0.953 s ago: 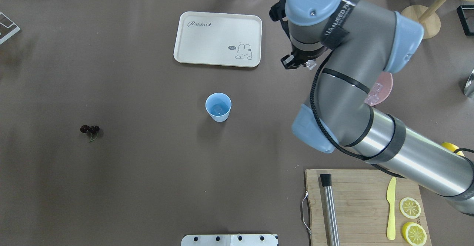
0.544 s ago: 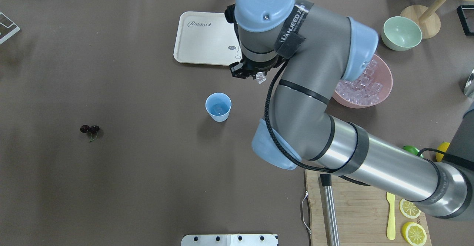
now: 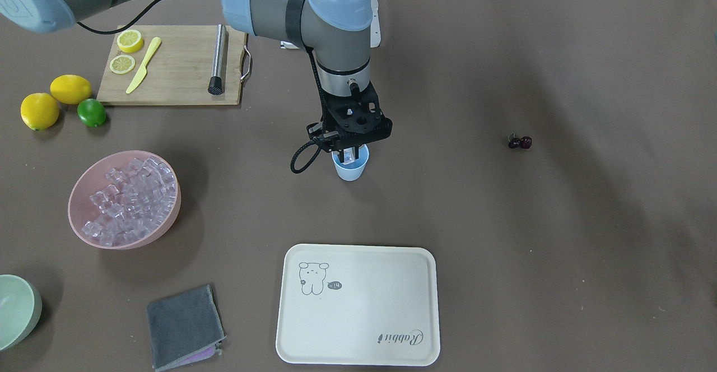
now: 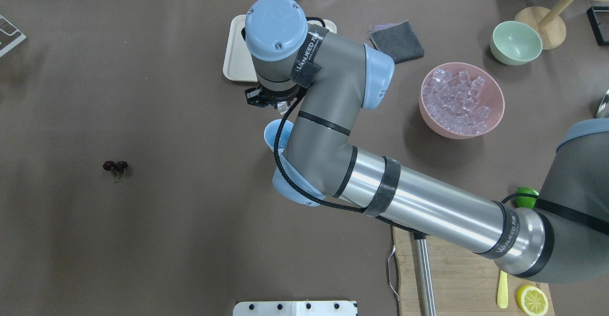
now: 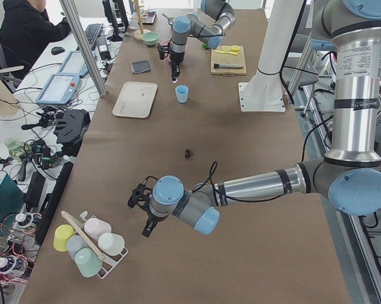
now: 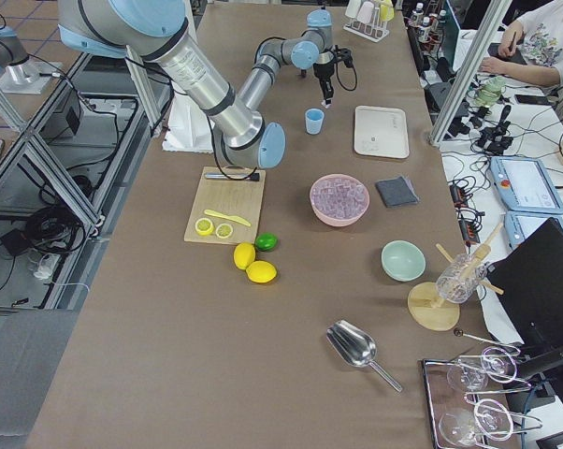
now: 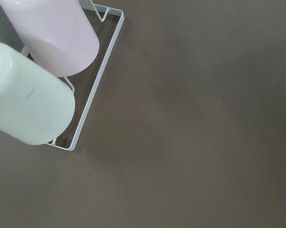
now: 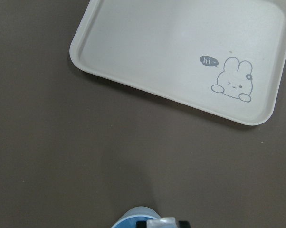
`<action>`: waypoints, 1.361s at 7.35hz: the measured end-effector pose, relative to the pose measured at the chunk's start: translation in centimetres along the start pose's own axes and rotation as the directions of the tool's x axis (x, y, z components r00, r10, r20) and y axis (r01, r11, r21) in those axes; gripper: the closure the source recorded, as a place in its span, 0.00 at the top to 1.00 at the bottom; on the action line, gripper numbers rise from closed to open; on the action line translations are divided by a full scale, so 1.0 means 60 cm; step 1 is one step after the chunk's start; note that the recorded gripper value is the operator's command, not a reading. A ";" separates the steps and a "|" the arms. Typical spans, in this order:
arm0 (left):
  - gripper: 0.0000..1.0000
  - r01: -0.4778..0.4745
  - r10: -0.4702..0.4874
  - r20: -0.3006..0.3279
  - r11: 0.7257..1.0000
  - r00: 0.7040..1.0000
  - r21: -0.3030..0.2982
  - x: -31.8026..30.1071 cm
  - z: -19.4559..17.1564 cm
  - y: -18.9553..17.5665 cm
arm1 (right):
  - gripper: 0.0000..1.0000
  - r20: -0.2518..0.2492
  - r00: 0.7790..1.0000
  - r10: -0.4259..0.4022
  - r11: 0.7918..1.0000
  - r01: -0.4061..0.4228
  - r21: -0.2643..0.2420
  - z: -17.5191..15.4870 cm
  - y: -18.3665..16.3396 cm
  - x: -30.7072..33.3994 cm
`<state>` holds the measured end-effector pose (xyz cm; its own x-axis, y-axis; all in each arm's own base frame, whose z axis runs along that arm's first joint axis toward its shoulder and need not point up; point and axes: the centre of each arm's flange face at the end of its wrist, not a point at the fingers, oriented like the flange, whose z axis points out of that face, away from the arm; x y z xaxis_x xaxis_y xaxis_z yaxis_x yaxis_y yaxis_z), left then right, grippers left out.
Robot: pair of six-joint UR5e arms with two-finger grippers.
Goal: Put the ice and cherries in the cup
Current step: 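Carry the ice cube with the right gripper over the light-blue cup, then open the right gripper to drop the ice cube into the cup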
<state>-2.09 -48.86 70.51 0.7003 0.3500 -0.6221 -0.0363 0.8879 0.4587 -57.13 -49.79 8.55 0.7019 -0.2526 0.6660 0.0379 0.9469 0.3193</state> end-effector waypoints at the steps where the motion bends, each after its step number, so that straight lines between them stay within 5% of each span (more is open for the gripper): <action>1: 0.98 -0.002 0.002 0.000 1.000 1.000 0.002 0.001 -0.001 -0.002 | 0.00 0.001 1.000 -0.005 1.000 0.005 -0.009 0.014 0.009 -0.008; 4: 0.98 -0.004 0.004 -0.001 1.000 1.000 0.004 0.002 -0.002 -0.004 | 0.00 -0.003 1.000 -0.020 0.999 0.020 -0.034 0.040 0.040 -0.019; 7: 0.98 -0.006 0.006 0.000 1.000 1.000 0.008 0.005 -0.005 -0.006 | 0.27 -0.010 1.000 -0.026 0.998 0.025 -0.052 0.060 0.067 -0.022; 8: 0.98 -0.005 0.005 0.000 1.000 1.000 0.008 0.005 -0.006 -0.006 | 0.46 -0.012 1.000 -0.029 0.998 0.028 -0.055 0.065 0.073 -0.024; 9: 0.98 -0.003 0.003 0.000 1.000 1.000 0.007 0.005 -0.005 -0.006 | 0.98 -0.013 0.999 -0.032 0.998 0.031 -0.058 0.068 0.077 -0.026; 10: 0.98 0.011 -0.011 -0.002 1.000 1.000 0.005 0.006 -0.005 -0.008 | 0.99 -0.014 0.999 -0.034 0.998 0.033 -0.057 0.070 0.081 -0.028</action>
<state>-2.06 -49.07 69.86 0.6993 0.3411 -0.6282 -0.0251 0.8900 0.4554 -61.10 -45.59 11.82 0.7102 -0.2820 0.6451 0.1020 0.9478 0.3020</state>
